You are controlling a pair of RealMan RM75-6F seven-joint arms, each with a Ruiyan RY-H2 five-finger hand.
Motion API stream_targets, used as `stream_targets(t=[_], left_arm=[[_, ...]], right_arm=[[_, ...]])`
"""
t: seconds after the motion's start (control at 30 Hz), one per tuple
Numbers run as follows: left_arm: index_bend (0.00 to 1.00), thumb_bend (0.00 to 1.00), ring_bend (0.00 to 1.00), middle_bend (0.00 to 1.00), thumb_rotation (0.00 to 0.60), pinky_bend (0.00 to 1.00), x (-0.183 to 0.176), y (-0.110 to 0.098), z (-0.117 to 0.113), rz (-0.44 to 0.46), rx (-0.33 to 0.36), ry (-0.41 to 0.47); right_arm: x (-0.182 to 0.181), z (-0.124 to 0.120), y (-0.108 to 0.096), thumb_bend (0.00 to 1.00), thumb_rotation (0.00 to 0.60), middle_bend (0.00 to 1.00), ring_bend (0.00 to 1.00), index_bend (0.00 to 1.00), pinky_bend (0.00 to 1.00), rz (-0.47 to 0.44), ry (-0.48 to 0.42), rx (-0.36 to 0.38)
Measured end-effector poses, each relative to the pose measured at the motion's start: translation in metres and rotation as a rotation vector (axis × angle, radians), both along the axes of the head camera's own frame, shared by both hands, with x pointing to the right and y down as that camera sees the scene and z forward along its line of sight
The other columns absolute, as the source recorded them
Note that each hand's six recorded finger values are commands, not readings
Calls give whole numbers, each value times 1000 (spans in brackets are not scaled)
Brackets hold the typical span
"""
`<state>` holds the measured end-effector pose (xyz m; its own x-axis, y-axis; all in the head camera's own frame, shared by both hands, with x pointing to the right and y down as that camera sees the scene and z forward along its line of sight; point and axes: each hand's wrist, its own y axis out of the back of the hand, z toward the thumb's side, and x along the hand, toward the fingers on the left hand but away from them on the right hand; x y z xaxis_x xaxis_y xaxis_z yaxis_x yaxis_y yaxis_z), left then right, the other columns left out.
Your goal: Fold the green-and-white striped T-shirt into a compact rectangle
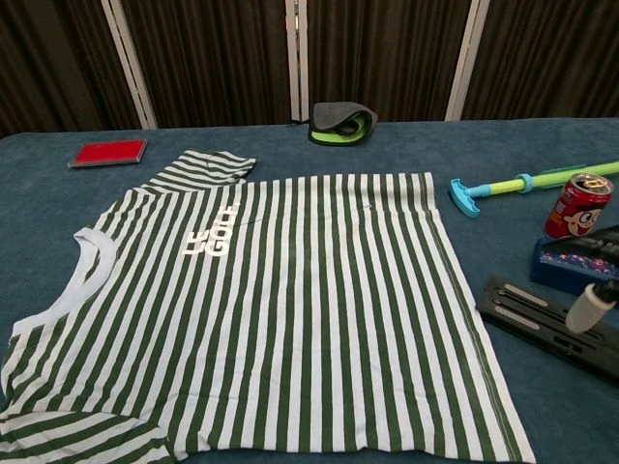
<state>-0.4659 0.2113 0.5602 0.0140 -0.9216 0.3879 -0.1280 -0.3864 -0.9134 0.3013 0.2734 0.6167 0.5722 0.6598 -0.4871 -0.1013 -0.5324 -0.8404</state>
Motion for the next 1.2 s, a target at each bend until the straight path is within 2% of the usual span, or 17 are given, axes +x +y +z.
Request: stream_targets(t=[0.13,0.3,0.57,1.2], left_arm=[[0,0,0,0,600,0,1,1,2,5,-7,-11],[0,0,0,0,600,0,4,3,6,18,-18,-22],[0,0,0,0,600,0,9,3,5,28,-10,-21],[0,0,0,0,600,0,8,4,-4,25,9,-2]], right_arm=[[-17,9,6,18,600,47,0,425,0,-74,-28,-31],[-34,15,13,72,600,54,0,462,0,-136,-58,-57],[-64,30,26,107,600,62,0,495,0,-233,-88,-93],[-74,60,25,137,600,58,0,493,0,-308,-14,-23]])
